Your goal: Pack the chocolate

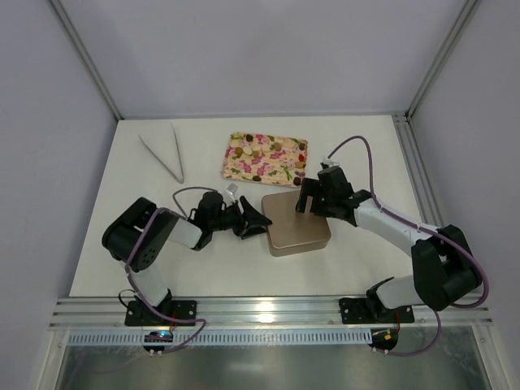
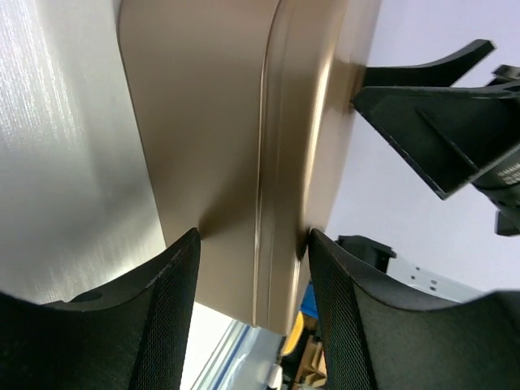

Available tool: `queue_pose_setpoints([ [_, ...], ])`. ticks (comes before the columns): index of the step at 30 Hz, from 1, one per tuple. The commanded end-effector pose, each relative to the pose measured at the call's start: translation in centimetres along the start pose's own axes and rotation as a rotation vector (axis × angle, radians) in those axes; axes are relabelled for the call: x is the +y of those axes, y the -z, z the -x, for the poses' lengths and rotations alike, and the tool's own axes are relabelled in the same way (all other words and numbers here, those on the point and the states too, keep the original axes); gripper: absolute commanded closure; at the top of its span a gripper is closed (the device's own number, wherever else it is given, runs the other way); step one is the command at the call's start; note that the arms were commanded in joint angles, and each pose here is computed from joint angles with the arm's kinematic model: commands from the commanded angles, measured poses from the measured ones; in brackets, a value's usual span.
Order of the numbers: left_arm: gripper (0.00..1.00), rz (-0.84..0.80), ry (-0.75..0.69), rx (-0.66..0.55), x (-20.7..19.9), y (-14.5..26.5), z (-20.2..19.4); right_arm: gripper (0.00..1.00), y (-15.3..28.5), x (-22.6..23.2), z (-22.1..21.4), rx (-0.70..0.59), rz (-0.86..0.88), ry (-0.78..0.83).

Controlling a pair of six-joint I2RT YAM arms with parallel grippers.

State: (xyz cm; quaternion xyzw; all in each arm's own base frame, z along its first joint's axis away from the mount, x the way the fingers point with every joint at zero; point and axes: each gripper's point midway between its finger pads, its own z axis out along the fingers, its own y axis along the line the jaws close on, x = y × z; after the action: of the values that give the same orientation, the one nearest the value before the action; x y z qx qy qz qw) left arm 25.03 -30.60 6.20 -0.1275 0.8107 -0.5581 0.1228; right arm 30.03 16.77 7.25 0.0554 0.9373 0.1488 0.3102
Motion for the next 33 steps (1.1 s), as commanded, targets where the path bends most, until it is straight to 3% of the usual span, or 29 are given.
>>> queue_pose_setpoints([
  [1, 0.45, 0.089, -0.069, 0.004, 0.4, -0.2, -0.1, 0.05, 0.3, 1.4, 1.3, -0.033, 0.003, 0.044],
  [17, 0.64, 0.336, -0.070, 0.011, 3.8, 0.1, -0.5, 0.05, -1.0, 2.2, -1.1, 0.028, -0.002, 0.094],
  [27, 0.64, 0.471, -0.053, 0.024, 6.0, 0.9, -0.7, 0.10, -1.2, 1.8, -4.2, 0.079, 0.052, 0.036],
  [33, 0.59, 0.530, -0.072, 0.020, 6.2, 1.1, -0.1, 0.16, 0.2, 2.6, -5.3, 0.096, 0.134, -0.001],
])
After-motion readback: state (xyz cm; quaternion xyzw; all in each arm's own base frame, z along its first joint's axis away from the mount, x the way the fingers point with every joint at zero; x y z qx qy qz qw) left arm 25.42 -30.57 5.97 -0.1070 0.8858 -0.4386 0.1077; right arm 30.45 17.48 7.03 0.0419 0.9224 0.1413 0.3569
